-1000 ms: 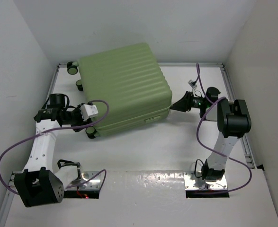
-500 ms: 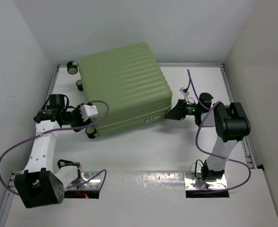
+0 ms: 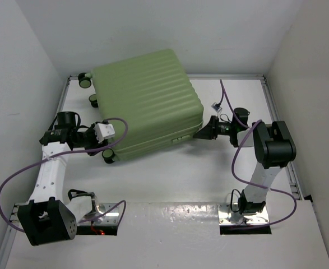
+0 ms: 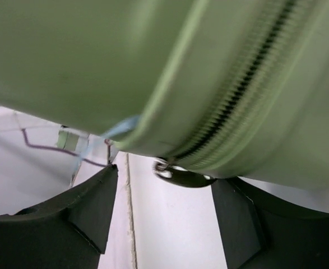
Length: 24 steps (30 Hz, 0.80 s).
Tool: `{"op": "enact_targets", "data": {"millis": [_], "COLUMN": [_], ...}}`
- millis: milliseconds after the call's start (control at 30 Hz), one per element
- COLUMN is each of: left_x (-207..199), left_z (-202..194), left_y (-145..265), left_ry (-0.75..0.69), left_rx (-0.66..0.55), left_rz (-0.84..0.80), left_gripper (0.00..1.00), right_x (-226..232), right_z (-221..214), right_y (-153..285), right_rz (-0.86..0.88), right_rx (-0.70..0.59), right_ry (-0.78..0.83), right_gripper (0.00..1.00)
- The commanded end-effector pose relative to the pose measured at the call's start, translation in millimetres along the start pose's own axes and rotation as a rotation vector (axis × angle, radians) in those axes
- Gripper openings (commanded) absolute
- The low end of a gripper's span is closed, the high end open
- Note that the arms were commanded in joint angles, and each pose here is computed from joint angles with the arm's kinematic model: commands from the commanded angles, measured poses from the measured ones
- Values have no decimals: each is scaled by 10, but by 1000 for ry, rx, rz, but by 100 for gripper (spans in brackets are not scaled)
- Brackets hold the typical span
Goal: Pack the luggage
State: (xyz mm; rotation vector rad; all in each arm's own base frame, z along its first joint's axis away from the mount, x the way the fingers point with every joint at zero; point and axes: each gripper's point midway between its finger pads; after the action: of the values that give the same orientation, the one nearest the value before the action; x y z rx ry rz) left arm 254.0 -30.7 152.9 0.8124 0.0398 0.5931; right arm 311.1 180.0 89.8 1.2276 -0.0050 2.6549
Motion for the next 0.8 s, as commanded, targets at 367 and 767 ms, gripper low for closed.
{"op": "enact_targets", "data": {"millis": [367,767], "left_x": [180,154], "left_z": [-151,-191], "left_y": [-77,-109], "left_ry": [27,38], "left_rx": [20,26], "left_rz": [56,42], "left_gripper": [0,0], "right_x": [-268,178], "right_z": [551,693], "right_y": [42,-170], "right_rz": [-146,-23], "right_rx": [-129,-110], "right_ry": [281,444], "right_gripper": [63,59]}}
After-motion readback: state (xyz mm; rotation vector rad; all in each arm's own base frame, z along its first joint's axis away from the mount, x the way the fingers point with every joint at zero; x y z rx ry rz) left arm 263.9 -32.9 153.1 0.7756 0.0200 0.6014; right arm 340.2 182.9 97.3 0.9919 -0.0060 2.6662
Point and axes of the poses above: each gripper's point midway between its finger pads, its own y axis back along the fingers, its own x axis along the line the jaws close on, z = x × y, and after that the axes turned 7 degrees about y, right-handed
